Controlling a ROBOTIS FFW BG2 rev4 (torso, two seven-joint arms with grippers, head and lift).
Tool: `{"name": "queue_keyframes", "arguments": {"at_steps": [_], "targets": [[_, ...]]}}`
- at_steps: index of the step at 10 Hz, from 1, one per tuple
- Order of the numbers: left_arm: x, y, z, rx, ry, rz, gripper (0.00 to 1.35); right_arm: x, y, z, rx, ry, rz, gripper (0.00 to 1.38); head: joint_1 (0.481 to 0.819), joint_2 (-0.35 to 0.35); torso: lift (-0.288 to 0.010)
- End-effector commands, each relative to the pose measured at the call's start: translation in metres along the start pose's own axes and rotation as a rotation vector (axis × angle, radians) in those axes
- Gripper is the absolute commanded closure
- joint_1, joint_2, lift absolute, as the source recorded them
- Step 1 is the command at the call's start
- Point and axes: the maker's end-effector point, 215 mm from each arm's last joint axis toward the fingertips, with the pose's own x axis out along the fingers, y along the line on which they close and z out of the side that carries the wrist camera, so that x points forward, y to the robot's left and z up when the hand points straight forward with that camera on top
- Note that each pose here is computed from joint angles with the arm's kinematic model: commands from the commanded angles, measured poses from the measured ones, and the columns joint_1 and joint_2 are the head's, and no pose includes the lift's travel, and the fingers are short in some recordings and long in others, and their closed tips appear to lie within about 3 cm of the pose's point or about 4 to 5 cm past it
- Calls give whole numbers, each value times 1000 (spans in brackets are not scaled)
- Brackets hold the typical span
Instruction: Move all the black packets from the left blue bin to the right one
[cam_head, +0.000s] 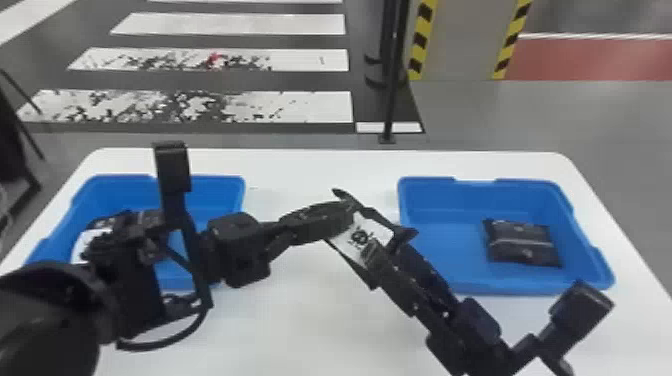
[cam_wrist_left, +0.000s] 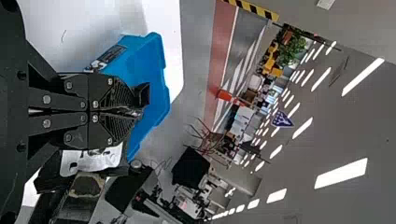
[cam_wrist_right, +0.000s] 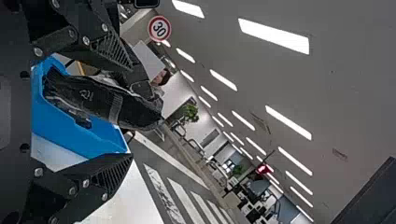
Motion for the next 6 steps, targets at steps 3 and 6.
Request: {"name": "queue_keyframes", "arguments": {"at_steps": [3, 6], "targets": [[-1, 2, -1, -8, -4, 4, 1154, 2, 0, -6, 56, -19, 19, 1288, 695, 9, -185], [-7, 9, 4, -59, -79, 20, 703, 3, 0, 11, 27, -84, 22, 1277, 695, 1, -185]]}}
